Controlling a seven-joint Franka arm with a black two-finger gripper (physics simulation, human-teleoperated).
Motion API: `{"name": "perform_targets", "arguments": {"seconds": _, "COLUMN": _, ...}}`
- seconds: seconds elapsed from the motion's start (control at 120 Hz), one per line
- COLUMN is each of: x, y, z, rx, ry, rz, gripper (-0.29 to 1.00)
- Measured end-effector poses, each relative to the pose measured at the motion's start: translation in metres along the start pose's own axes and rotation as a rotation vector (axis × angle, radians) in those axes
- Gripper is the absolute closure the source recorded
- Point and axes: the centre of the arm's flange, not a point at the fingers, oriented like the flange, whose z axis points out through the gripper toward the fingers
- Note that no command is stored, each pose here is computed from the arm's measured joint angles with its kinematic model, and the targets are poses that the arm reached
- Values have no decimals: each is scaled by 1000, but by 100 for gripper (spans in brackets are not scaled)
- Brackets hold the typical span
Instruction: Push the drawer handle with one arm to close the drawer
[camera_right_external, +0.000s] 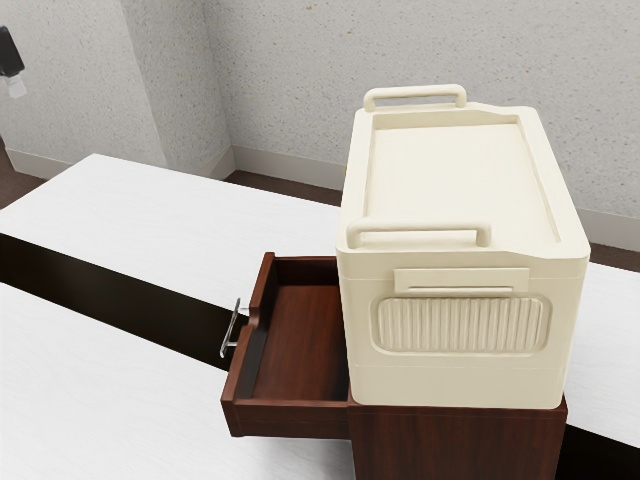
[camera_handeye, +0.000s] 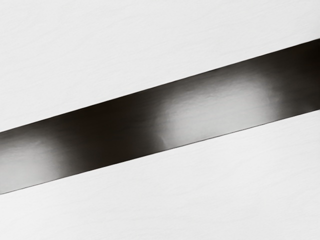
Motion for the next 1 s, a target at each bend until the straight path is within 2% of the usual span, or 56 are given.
{"name": "perform_targets", "arguments": {"seconds": 0.167, "x": -1, "y": -2, "z": 1, "rx": 2, "ry": -1, "rz": -2, "gripper": 5}}
{"name": "perform_targets", "arguments": {"seconds": 0.35, "x": 5, "y": 5, "z": -3, "rx": 16, "ry": 0, "rz": 34, "gripper": 48}}
{"name": "perform_targets", "arguments": {"seconds": 0.508, "x": 30, "y": 45, "z": 8, "rx": -8, "ry": -16, "rz": 149, "gripper": 67}}
{"name": "perform_targets", "arguments": {"seconds": 0.575, "x": 34, "y": 71, "z": 19, "rx": -39, "ry": -29, "rz": 218, "gripper": 71}}
{"name": "perform_targets", "arguments": {"seconds": 0.692, "x": 12, "y": 90, "z": 44, "rx": -82, "ry": -59, "rz": 276, "gripper": 74}}
{"name": "perform_targets", "arguments": {"seconds": 1.0, "x": 6, "y": 174, "z": 161, "rx": -99, "ry": -201, "rz": 467, "gripper": 78}}
